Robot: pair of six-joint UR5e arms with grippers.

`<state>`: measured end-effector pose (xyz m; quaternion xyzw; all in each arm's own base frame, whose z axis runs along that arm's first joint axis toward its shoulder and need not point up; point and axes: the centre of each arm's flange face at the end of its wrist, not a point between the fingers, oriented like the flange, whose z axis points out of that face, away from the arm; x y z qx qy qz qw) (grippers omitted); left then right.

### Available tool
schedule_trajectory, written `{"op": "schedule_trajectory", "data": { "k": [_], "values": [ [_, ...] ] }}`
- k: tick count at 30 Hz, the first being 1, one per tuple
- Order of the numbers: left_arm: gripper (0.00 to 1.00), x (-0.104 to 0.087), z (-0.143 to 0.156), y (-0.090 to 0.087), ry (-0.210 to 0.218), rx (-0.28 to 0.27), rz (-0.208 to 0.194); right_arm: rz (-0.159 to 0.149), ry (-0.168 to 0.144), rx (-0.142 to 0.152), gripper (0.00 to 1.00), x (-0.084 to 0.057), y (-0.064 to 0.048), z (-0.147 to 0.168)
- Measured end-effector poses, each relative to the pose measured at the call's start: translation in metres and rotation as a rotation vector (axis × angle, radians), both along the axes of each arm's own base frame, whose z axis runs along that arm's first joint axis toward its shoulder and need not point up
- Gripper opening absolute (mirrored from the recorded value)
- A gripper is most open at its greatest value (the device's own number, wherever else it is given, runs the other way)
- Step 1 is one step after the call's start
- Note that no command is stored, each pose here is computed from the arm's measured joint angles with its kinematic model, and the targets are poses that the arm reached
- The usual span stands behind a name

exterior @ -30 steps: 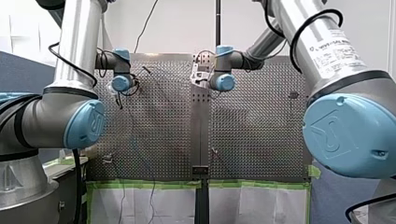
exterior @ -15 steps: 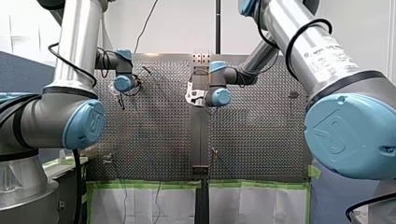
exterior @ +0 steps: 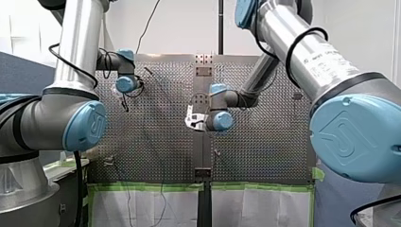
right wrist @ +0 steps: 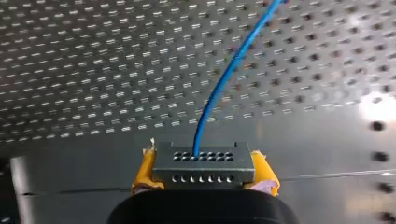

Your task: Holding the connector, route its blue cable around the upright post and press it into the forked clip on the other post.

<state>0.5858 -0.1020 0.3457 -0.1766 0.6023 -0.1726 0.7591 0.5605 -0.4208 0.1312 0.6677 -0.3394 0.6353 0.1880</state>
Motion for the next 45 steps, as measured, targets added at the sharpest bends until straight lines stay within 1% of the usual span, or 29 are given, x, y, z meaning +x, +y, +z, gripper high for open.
{"op": "schedule_trajectory", "data": {
  "k": [4,7,11,14,15,19,25,34,38,41,45],
  "values": [
    [0.99,0.0,0.0,-0.002,0.0,-0.001,-0.002,-0.01,0.036,0.006,0.0,-0.007,0.007,-0.03],
    [0.99,0.0,0.0,-0.003,0.0,-0.001,-0.002,-0.026,0.073,0.006,0.0,-0.013,0.013,-0.056],
    [0.99,-0.001,0.0,-0.003,0.0,-0.002,-0.003,-0.056,0.135,0.006,0.0,-0.026,0.024,-0.095],
    [0.99,-0.001,0.0,-0.004,0.0,-0.002,-0.003,-0.081,0.166,0.012,0.0,-0.035,0.031,-0.121],
    [0.99,-0.001,0.0,-0.003,0.0,-0.002,-0.003,-0.089,0.172,0.013,0.0,-0.037,0.032,-0.127],
    [0.99,-0.001,0.0,-0.003,-0.001,-0.002,-0.003,-0.121,0.186,0.014,0.0,-0.043,0.034,-0.149],
    [0.99,-0.001,0.0,-0.003,-0.002,-0.002,-0.002,-0.174,0.194,0.012,0.0,-0.052,0.03,-0.175],
    [0.99,-0.001,0.0,-0.003,-0.002,-0.002,-0.002,-0.268,0.201,0.012,0.0,-0.071,0.022,-0.216],
    [0.99,-0.001,0.0,-0.003,-0.003,-0.002,-0.002,-0.313,0.206,0.01,0.0,-0.082,0.019,-0.236],
    [0.99,-0.001,0.0,-0.003,-0.003,-0.002,-0.002,-0.336,0.209,0.01,0.0,-0.089,0.018,-0.251],
    [0.99,0.0,0.0,-0.002,-0.003,-0.002,0.0,-0.347,0.21,0.01,0.0,-0.095,0.02,-0.27]
  ]
}}
